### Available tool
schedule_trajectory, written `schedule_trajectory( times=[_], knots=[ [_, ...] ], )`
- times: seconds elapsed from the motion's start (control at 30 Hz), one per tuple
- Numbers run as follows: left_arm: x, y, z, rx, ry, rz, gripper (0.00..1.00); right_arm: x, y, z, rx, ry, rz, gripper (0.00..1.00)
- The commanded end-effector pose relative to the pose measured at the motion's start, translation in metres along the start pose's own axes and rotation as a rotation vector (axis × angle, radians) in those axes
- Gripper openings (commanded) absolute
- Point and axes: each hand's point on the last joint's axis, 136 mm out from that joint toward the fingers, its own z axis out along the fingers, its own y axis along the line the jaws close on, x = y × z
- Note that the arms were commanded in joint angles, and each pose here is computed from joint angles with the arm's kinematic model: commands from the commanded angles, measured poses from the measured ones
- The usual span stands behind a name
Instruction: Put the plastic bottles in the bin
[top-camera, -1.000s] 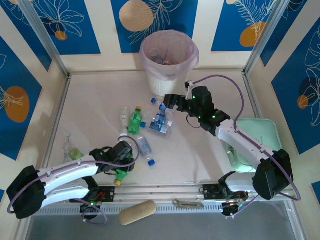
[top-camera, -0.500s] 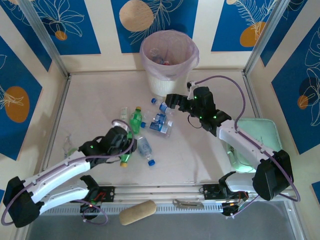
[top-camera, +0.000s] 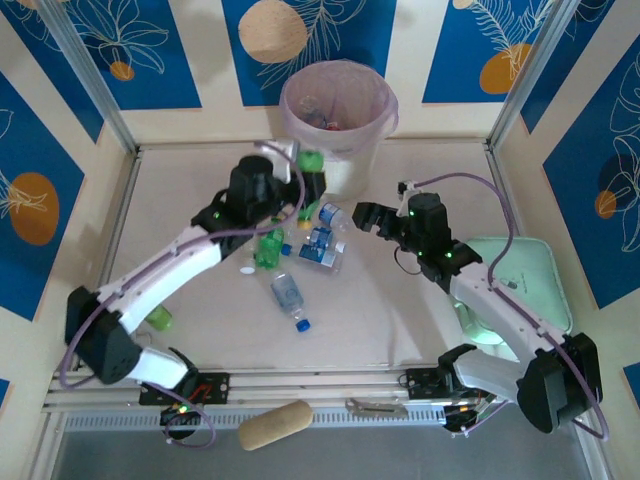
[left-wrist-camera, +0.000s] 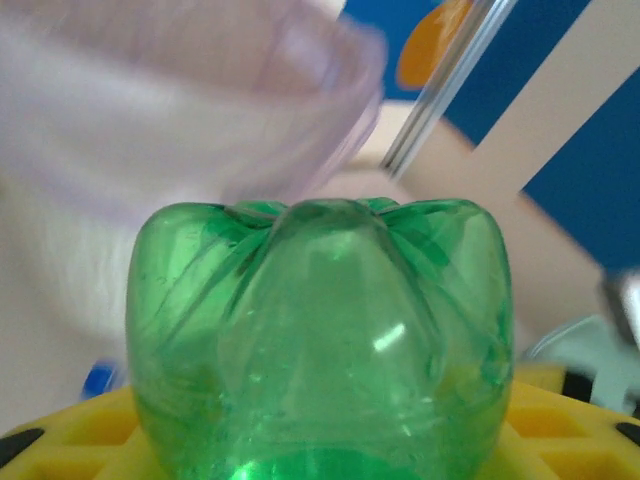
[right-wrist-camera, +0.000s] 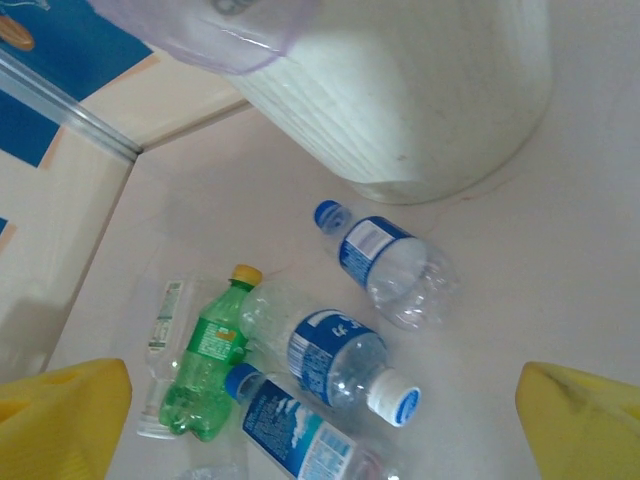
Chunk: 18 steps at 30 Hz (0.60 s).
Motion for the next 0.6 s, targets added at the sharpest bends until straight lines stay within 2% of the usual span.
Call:
schedule_trajectory(
  times=[0.0, 0.1, 0.27, 0.4, 0.57],
  knots=[
    [-0.053, -0.026, 0.024, 0.185, -0.072, 0.028, 0.47, 0.002, -0.015, -0.011, 0.032, -0.024, 0.042, 0.99],
    [-0.086, -0.023, 0.052, 0.246, -0.1, -0.015, 0.46, 0.005, -0.023, -0.019, 0.042, -0.031, 0.054, 0.99],
    [-0.134, -0.003, 0.096, 0.242, -0.165, -0.024, 0.45, 0.005, -0.033, -0.035, 0.055, -0.052, 0.062, 0.99],
    [-0.163, 0.022, 0.124, 0.173, -0.274, 0.007, 0.44, 0.007, -0.038, -0.045, 0.057, -0.071, 0.08, 0.99],
    [-0.173, 0.062, 0.145, 0.047, -0.382, 0.044, 0.41, 0.008, -0.043, -0.058, 0.067, -0.082, 0.08, 0.99]
  ],
)
